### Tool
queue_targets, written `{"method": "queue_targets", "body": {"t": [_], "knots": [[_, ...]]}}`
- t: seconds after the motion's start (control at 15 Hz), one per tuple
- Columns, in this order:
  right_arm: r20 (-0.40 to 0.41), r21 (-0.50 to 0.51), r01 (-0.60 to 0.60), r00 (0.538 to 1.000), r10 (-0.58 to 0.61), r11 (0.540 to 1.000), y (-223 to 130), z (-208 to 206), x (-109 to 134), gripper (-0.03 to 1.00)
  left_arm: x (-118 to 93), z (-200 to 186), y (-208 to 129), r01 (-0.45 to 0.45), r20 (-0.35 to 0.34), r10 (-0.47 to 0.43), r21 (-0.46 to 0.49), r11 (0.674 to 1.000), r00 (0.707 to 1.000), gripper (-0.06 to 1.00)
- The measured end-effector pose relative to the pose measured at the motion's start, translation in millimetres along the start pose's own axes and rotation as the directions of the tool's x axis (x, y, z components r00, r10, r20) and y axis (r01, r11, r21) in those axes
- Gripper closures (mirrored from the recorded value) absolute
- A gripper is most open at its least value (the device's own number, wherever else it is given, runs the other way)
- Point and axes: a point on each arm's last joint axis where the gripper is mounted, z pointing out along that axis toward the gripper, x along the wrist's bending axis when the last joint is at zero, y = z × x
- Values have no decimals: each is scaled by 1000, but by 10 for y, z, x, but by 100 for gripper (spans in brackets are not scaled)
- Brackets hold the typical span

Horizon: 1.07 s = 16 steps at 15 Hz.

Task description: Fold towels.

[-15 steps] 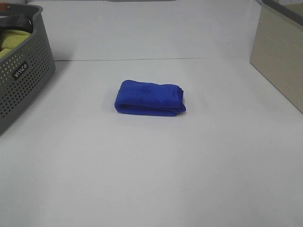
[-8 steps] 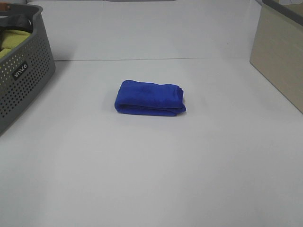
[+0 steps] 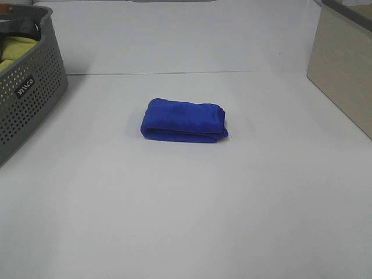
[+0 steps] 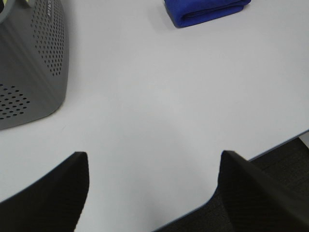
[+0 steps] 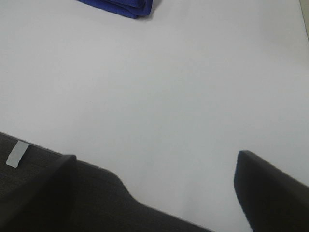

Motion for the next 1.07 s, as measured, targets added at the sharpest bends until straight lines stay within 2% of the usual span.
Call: {"method": "queue_targets", "body": {"t": [0.33,0.47,0.53,0.6,0.8,1.07], "knots": [[22,-19,-15,1000,15,1000,-10,-22,2,14,2,1,2,9,-12,-9,-1,1000,1000,23],[93,-71,-49,994,55,996,-48,-85,9,14,13,2,2,46,-67,-46,-1,999,997,23],[136,-145,-48,988,67,988,-110,-176,47,14,22,-6,-2,85,-127,-86,-10,996,988,23],[139,-181,-38,988,63,983,-144,-220,72,14,15,-34,-17,96,-156,-100,-34,995,983,23],[125,-206,-39,990,66,978,-161,-243,100,14,-38,-153,-90,78,-188,-101,-128,989,977,23],[111,-209,-46,991,70,977,-158,-242,111,14,-49,-170,-103,73,-188,-99,-140,987,977,23]]}}
